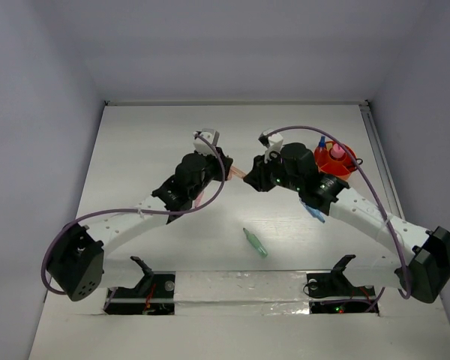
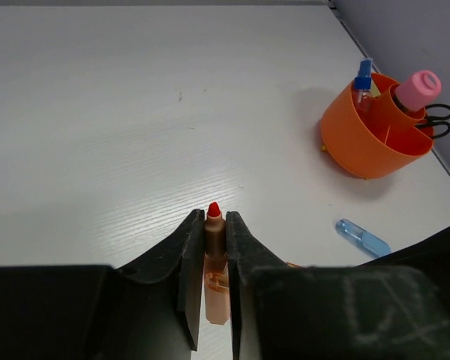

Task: Sort the stationery into containers
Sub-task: Close the pen cap on the pen.

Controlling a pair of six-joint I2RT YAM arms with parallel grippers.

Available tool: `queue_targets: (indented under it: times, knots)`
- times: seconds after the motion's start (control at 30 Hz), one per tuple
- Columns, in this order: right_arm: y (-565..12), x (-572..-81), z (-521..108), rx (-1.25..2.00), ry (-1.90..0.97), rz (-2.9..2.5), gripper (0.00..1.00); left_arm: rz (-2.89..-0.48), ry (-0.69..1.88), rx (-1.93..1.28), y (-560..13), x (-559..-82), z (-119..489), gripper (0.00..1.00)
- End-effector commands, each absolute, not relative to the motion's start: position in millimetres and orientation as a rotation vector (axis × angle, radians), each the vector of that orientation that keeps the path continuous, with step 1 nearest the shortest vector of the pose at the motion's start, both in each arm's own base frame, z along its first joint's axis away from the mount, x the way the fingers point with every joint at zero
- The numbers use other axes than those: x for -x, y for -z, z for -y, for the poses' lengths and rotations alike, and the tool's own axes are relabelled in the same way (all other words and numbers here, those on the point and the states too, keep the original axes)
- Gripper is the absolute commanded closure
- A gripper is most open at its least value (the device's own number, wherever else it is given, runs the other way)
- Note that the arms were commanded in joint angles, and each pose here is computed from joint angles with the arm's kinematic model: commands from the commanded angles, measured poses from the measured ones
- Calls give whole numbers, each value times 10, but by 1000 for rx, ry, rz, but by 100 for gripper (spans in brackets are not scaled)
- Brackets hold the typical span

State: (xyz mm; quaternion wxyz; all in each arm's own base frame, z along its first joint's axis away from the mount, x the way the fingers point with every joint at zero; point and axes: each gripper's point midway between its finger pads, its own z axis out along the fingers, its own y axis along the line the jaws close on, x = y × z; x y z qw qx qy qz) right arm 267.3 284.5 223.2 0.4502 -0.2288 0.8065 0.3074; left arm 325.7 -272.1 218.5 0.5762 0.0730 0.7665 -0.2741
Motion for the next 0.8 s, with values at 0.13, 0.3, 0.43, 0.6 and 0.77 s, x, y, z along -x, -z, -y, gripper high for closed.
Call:
queue_targets:
  times: [0.13, 0.3, 0.43, 0.6, 0.77]
  knots:
    - [-2549, -2732, -2839, 561, -715, -1989, 100, -1671, 651, -116, -2603, -3213, 2492, 56]
    - [-2549, -2770, -2857, 538, -716, -1989, 100, -1642, 634, -31, -2730, -3171, 2315, 31]
    - [-2621, -2860, -2896, 522, -702, -1984, 100, -1623, 700, 16, -2691, -3034, 2248, 33]
    - [-2723, -2969, -2951, 502, -730, -1984, 100, -1616, 825, -63, -2488, -2791, 2340, 47]
    - [-2859, -2983, -2914, 501, -742, -1988, 100, -1621, 802, -139, -2325, -2732, 2340, 50]
